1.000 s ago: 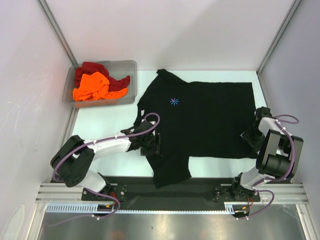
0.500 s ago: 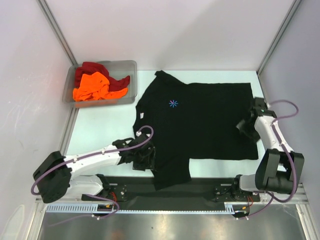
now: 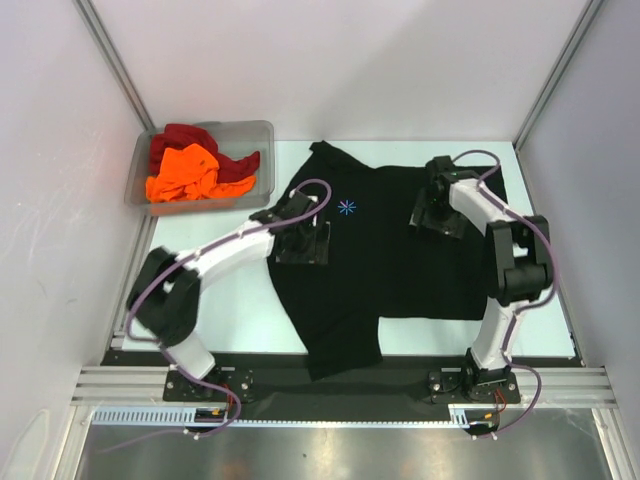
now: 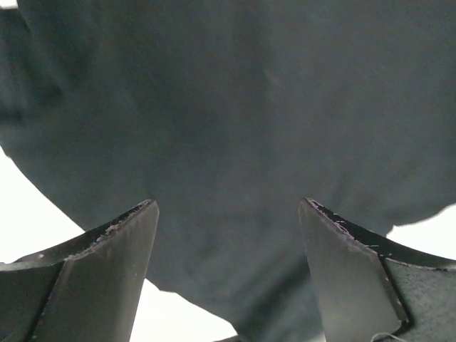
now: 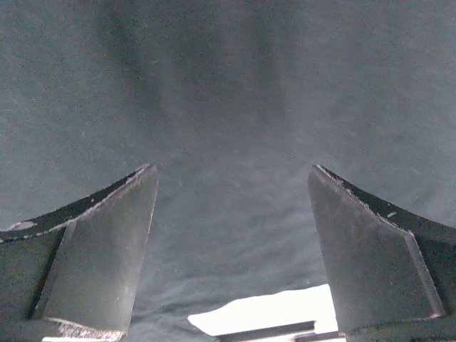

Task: Fold and stack the t-shirts
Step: Flatten the tshirt out

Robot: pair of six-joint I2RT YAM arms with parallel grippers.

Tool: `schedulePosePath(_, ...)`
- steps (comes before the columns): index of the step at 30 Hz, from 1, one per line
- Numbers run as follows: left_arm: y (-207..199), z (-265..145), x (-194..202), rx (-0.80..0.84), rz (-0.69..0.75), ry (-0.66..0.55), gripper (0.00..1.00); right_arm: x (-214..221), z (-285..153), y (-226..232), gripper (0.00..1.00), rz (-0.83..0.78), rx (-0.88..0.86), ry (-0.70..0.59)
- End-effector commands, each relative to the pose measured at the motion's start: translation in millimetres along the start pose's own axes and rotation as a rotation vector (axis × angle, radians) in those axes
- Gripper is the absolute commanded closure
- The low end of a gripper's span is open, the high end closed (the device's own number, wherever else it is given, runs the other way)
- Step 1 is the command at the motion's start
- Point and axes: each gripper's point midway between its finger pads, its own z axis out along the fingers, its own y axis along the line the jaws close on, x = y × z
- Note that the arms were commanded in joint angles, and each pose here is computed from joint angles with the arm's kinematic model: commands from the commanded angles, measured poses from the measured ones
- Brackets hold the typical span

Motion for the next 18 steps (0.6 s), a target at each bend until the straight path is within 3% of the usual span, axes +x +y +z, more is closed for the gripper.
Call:
schedulePosePath(1,14.2,25.4,-31.2,-0.03,0.097,-0.009,0.15,-0.6,4.9,15.8,0.09,-0.106,-0.017,0.036)
schedulePosePath(7,41.6,54.8,-1.8,-0.075,0.047,0.106,0.17,25.9,21.1,19.8,0.06,-0.197,-0.007,0.099)
schedulePosePath(18,64.8,36.1,81.7,-0.087,-0.126,0.223,0.18,107.6,21.2,-27.5,0.06,-0.149,0.061,0.218)
